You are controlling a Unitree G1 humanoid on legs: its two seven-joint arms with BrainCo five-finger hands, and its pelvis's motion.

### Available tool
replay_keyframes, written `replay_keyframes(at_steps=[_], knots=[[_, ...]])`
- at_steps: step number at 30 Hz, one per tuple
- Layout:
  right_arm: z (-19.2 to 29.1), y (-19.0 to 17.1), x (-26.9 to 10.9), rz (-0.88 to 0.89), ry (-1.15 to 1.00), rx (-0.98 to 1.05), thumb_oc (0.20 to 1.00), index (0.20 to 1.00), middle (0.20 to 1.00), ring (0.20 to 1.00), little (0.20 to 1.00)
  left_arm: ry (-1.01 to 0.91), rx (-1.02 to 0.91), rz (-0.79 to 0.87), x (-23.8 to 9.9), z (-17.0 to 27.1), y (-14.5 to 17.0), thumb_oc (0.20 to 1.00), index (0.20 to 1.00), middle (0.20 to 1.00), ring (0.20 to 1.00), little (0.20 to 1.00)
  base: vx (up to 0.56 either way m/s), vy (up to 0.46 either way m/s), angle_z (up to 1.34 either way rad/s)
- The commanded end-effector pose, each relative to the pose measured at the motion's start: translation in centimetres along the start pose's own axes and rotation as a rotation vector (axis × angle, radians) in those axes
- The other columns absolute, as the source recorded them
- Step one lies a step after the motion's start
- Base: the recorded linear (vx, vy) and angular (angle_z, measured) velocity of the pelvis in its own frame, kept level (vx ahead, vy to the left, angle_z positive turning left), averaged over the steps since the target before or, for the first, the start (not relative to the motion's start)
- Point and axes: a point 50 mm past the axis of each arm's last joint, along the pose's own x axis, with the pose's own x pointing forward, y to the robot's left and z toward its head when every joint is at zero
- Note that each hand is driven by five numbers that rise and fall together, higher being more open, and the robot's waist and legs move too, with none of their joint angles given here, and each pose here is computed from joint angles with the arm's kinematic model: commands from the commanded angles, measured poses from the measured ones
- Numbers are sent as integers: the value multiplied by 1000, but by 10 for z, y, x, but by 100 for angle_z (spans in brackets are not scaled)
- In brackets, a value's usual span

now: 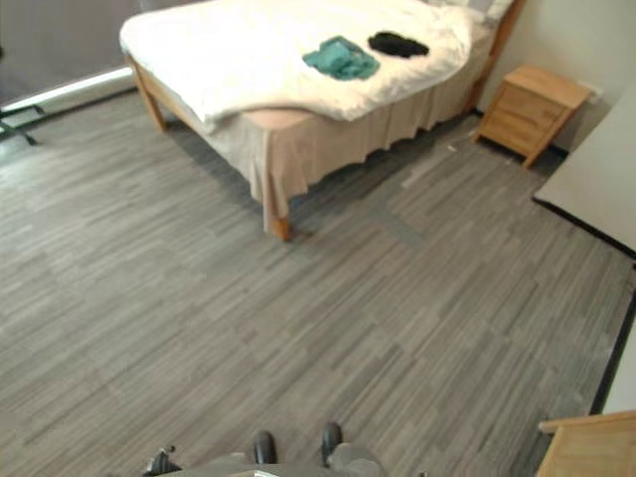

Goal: Tidy up the quilt and then pick up the clothes from the bed and put them into the laundry hamper.

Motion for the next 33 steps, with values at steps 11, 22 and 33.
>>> replay_keyframes(at_steps=[11,22,33], knots=[[-20,-10,-1,-54,79,159,1000,1000,1000,1000,1000,-33,124,48,4,11,20,1000,1000,1000,1000,1000,476,-130,15],[21,-40,3,-132,-45,57,1000,1000,1000,1000,1000,-103,-84,127,5,33,31,1000,1000,1000,1000,1000,488,-234,-16],[33,-14,3,-67,-81,72,1000,1000,1000,1000,1000,-4,-63,134,5,9,37,1000,1000,1000,1000,1000,527,142,-4]])
